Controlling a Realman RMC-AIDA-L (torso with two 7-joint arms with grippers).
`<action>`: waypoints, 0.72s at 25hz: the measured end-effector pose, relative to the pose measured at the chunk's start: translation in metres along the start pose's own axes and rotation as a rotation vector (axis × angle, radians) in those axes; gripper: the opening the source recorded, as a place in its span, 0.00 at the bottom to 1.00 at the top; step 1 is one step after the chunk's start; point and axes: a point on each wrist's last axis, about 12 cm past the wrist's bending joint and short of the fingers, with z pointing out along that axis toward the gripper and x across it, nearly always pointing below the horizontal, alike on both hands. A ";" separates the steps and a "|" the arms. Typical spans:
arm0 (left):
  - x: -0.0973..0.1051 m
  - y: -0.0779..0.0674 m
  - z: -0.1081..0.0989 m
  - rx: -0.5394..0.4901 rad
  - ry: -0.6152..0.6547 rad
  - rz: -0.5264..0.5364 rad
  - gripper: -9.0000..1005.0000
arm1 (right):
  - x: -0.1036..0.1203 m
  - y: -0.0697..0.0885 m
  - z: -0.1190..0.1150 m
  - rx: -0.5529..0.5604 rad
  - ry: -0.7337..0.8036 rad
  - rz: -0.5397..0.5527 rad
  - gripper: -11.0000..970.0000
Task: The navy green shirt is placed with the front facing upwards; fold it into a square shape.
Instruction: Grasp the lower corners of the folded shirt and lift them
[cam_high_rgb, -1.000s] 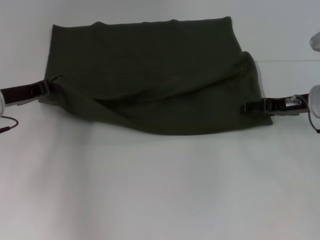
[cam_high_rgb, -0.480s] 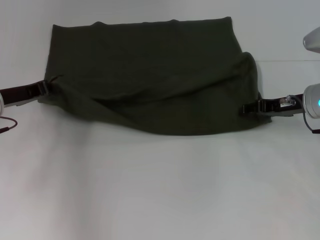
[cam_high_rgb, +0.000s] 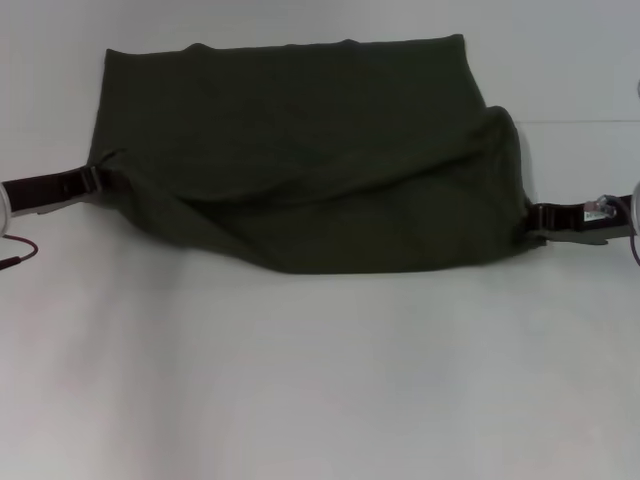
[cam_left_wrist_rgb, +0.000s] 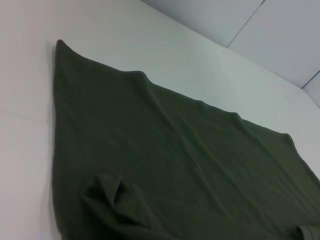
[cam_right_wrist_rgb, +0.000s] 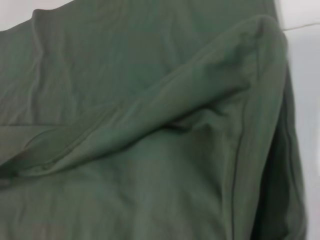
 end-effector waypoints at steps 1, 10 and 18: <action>0.000 0.000 0.000 0.004 0.005 0.002 0.04 | 0.001 -0.002 -0.001 -0.001 0.001 0.007 0.22; -0.001 -0.010 -0.010 0.074 0.106 0.087 0.04 | 0.013 -0.013 -0.026 -0.096 0.026 0.068 0.05; 0.013 -0.010 -0.052 0.195 0.315 0.146 0.04 | 0.063 -0.031 -0.068 -0.242 0.248 0.115 0.05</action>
